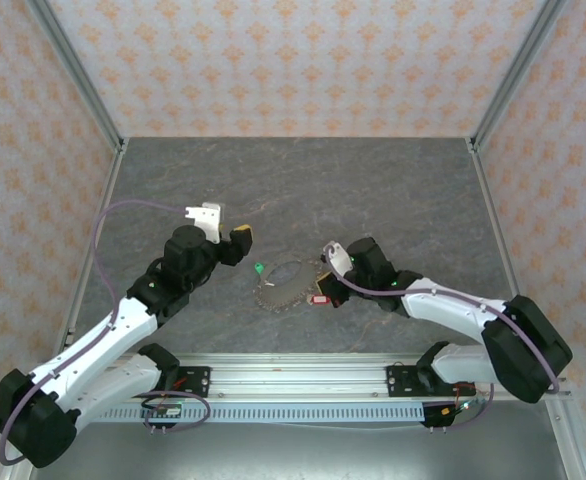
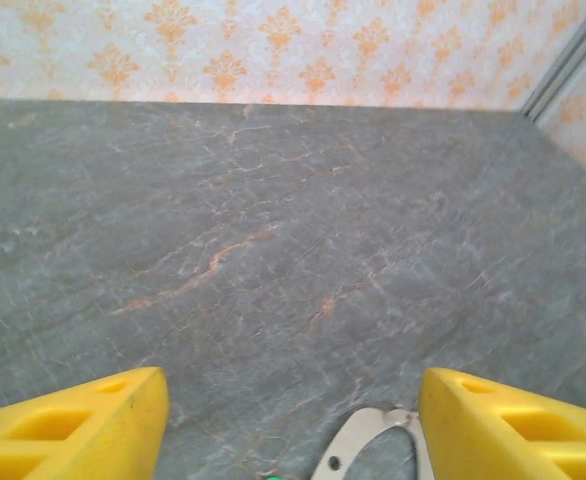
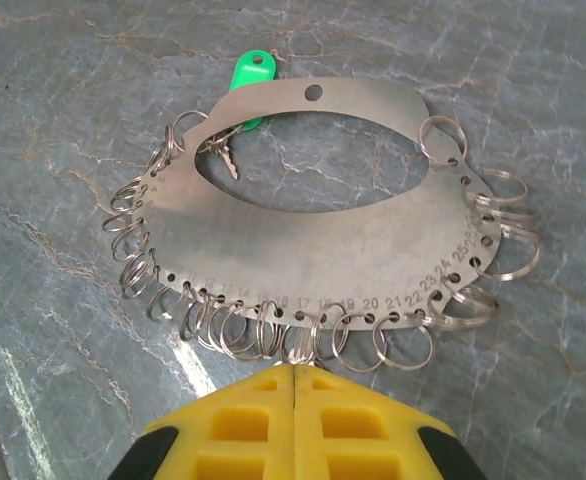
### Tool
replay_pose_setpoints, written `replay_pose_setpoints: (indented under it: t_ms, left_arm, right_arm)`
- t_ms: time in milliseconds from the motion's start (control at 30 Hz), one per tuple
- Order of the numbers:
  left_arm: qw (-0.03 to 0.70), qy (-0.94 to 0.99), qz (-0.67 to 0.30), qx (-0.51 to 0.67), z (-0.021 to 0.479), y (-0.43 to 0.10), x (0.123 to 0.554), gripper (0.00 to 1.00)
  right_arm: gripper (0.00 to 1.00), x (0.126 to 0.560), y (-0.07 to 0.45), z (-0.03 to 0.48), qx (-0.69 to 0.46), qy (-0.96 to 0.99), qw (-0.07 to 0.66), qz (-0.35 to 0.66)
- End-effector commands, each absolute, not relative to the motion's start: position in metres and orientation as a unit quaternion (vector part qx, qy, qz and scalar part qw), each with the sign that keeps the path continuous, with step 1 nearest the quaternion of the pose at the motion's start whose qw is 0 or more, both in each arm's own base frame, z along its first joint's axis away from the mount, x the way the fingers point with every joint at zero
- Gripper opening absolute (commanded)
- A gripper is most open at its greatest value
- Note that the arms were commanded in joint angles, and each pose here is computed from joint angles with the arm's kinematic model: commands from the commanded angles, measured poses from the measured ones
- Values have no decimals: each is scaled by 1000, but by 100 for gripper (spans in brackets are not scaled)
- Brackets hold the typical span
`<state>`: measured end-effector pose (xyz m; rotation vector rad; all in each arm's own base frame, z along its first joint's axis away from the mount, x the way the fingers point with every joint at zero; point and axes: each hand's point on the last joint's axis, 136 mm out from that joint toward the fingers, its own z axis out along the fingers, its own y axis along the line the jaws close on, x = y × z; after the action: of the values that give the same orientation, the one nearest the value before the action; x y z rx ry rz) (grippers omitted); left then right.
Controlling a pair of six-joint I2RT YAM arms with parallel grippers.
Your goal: Put the keys on the keyring
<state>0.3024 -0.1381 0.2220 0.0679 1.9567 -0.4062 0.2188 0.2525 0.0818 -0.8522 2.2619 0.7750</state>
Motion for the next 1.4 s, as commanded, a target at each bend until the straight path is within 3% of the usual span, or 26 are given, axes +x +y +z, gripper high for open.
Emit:
replay_pose_setpoints:
  t_ms: [0, 133, 333, 433, 467, 667, 733, 900, 1200, 1367]
  left_arm:
    - [511, 832, -215, -25, 219, -139, 297, 71]
    - [463, 848, -260, -19, 196, -156, 288, 78]
    - [347, 886, -307, -23, 140, -183, 274, 72]
    - [305, 891, -335, -32, 115, -195, 269, 52]
    - [299, 890, -343, -33, 110, -198, 268, 50]
    - [266, 903, -337, -20, 91, -209, 266, 49]
    - [258, 904, -341, -11, 89, -217, 269, 42]
    - [247, 914, -321, -30, 73, -216, 276, 36]
    - [227, 933, -276, -44, 37, -207, 268, 20]
    - [230, 938, -255, -57, 19, -195, 263, 18]
  right_arm:
    - [3, 223, 248, 83, -267, 865, 302, 297]
    - [21, 241, 220, 77, -129, 908, 310, 252]
    - [30, 250, 205, 70, -5, 928, 279, 247]
    - [31, 259, 208, 61, 33, 931, 251, 264]
    - [30, 264, 211, 59, 44, 930, 242, 273]
    - [34, 283, 229, 54, 58, 927, 219, 300]
    - [36, 291, 230, 53, 68, 925, 217, 305]
    - [37, 299, 235, 45, 74, 927, 205, 306]
    - [33, 287, 244, 26, 74, 927, 165, 329]
    - [32, 282, 250, 18, 74, 923, 149, 348]
